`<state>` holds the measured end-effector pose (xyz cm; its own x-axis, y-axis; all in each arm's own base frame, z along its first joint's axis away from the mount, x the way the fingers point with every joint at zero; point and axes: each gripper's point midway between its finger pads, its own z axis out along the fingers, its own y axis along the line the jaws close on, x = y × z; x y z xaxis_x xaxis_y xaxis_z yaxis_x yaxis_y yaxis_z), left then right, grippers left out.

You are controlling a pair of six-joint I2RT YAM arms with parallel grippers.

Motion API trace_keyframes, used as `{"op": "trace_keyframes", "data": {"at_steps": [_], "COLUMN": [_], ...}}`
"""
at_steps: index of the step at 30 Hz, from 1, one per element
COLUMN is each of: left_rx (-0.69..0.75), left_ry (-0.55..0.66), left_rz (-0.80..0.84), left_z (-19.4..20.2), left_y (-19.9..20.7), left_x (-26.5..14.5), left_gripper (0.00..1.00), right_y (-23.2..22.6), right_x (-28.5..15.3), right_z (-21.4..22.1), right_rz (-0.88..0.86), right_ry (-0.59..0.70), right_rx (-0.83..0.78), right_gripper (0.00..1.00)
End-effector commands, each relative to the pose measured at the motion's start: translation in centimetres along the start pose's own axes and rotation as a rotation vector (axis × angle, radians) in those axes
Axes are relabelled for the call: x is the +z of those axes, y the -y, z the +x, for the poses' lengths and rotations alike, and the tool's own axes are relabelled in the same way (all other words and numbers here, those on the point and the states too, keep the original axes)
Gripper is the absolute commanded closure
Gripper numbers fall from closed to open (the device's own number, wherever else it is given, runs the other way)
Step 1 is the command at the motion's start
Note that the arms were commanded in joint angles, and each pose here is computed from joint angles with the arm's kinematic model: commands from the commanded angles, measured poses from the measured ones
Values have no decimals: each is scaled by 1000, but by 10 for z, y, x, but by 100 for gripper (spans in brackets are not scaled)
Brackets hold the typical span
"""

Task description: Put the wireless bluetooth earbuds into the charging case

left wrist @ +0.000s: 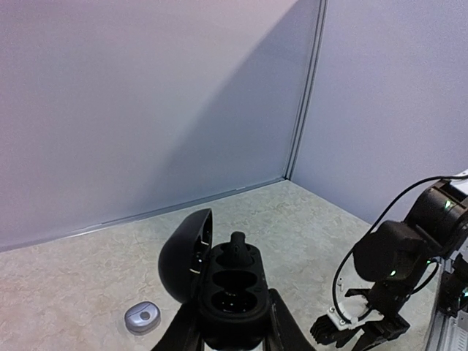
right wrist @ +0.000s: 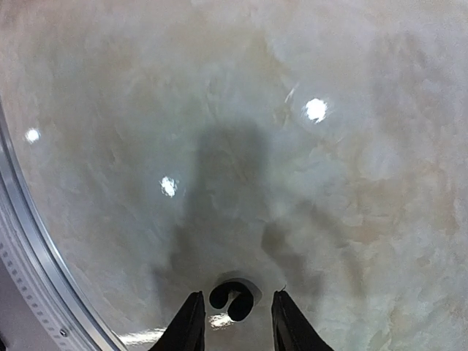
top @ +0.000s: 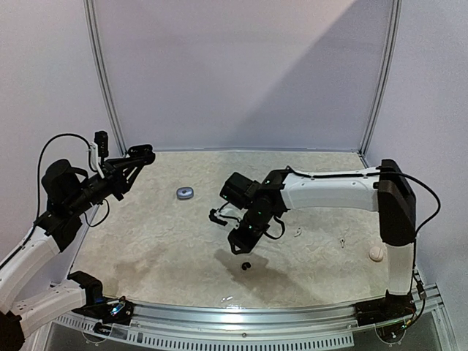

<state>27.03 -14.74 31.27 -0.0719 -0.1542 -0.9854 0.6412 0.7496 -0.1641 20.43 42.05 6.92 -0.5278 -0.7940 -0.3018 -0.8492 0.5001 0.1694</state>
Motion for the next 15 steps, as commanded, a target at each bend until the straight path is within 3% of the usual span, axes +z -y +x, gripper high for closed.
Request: {"op": "trace_keyframes", "data": {"at_steps": [1,15], "left_rx": [1,-4], "left_ry": [-8,-8], "left_rz": [5,3], "left_z": [6,10], "left_y": [-1,-2], "left_x": [-2,-2], "left_gripper": [100,100], "right_y": [-5,-2], "right_x": [16,35], "right_z": [29,43], "right_rz": [-59,-73], "right_ry": [-139,-165], "right_rx": [-111,-59], "right_gripper": [69,76]}}
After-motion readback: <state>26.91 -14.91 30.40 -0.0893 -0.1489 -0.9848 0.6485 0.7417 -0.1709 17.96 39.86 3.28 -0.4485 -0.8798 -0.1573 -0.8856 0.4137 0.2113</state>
